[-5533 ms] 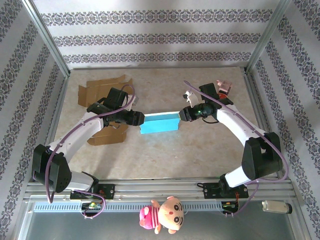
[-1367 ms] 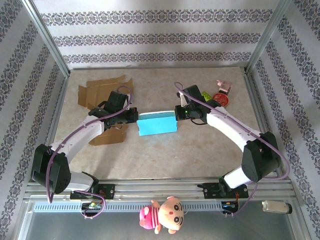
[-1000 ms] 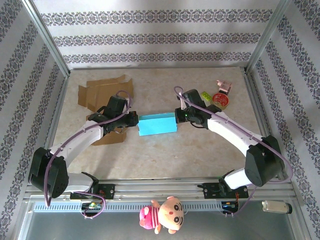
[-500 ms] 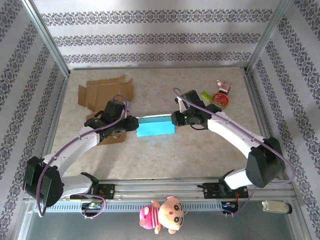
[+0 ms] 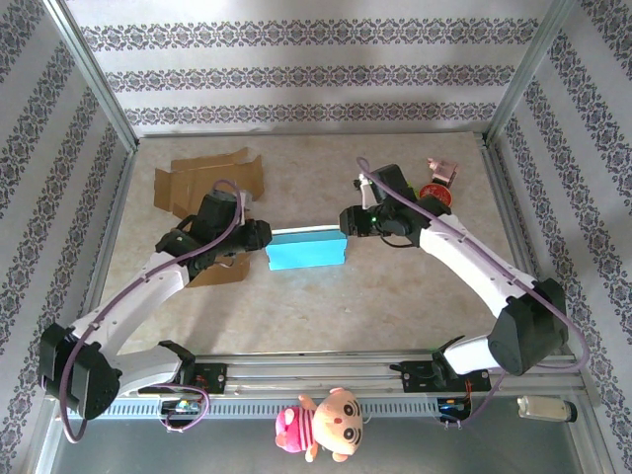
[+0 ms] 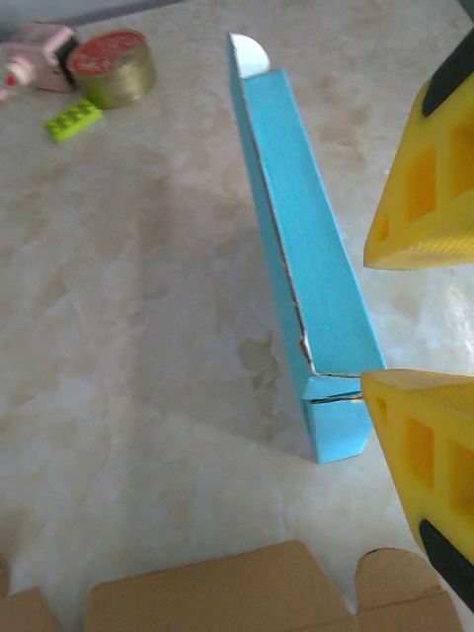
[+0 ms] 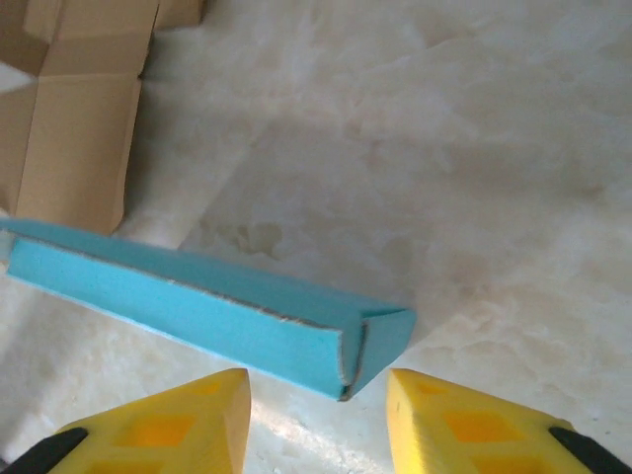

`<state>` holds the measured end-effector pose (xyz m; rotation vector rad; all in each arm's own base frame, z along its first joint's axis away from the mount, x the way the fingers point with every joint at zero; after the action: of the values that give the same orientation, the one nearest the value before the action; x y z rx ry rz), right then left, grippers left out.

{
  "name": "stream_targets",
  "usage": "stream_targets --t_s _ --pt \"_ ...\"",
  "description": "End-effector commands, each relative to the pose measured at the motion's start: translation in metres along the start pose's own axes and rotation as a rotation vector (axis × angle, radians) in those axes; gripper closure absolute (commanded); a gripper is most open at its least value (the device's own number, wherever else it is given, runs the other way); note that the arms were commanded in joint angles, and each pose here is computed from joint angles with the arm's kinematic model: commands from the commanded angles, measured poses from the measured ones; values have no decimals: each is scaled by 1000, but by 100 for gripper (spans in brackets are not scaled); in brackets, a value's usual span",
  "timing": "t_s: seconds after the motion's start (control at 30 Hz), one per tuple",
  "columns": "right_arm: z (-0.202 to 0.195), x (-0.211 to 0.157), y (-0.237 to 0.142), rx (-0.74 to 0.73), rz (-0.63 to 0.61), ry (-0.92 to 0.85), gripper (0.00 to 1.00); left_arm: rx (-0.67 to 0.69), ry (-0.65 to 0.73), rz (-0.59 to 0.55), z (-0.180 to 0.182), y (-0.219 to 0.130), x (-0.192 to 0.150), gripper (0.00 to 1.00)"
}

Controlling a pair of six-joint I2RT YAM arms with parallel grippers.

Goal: Fold the paper box

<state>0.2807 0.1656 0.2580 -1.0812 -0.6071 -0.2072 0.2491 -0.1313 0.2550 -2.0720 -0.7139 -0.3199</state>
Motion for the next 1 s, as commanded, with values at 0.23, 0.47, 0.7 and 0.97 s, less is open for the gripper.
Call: stream_targets --t_s 0.23,0.47,0.7,0.97 --pt "-12 17 18 124 57 224 69 69 -262 -1 14 16 15 68" --pt "-10 6 26 143 97 219 72 66 -290 58 26 31 7 67" --pt "-16 -13 33 117 141 223 80 80 -306 91 34 35 -3 80" --pt "-19 -34 40 70 188 208 83 114 -337 135 50 41 -21 87"
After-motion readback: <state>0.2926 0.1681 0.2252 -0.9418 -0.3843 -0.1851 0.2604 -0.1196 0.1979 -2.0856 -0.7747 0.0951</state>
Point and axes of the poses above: each hand's point on the last joint's axis, 136 mm out from that joint toward the fingers, its own y axis out along the fingers, its own z axis along the line the jaws close on, x = y × z, the point moved 9 cm from there along -y, back along the fingers, and after that the axes turned 8 degrees about -y, right-handed, at the moved point
